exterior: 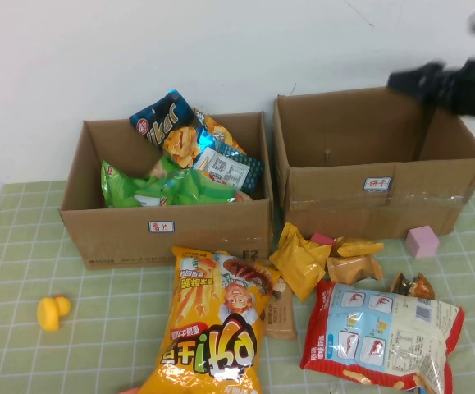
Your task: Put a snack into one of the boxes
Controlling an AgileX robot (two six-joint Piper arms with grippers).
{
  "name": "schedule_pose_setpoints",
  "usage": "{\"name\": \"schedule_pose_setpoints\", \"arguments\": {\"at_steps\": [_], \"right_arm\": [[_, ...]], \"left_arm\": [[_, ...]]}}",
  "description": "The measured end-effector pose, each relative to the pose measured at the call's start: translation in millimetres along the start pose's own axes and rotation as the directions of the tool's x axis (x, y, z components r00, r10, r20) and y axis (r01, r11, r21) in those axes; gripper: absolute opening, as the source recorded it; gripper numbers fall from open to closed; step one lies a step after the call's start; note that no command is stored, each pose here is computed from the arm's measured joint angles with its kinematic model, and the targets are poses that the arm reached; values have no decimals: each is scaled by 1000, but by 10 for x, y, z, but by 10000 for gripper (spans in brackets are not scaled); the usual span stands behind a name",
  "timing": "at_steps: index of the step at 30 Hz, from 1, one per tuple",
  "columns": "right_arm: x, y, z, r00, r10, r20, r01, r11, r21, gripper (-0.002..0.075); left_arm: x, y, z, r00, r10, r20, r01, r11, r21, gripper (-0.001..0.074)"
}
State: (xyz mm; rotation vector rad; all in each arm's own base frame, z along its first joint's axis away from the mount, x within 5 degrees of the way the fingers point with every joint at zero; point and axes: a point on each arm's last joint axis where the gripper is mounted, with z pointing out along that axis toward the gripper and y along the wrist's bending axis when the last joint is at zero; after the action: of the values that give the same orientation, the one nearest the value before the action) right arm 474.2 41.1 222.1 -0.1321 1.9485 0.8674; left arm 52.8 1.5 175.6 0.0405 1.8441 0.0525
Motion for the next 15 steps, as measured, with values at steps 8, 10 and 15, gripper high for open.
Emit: {"name": "schedule_pose_setpoints", "arguments": {"at_steps": [8, 10, 15], "right_arm": [[-665, 442, -939, 992, -88, 85, 105, 968, -230, 36], [-789, 598, -1260, 985, -150, 80, 166, 950, -265, 18], [-955, 1071, -2052, 927, -374, 21, 372, 911, -177, 8]], "left_arm": [[0, 0, 0, 1000, 0, 0, 0, 1000, 0, -3], [0, 0, 0, 1000, 0, 0, 0, 1000, 0, -3], [0, 0, 0, 1000, 0, 0, 0, 1000, 0, -3]]}}
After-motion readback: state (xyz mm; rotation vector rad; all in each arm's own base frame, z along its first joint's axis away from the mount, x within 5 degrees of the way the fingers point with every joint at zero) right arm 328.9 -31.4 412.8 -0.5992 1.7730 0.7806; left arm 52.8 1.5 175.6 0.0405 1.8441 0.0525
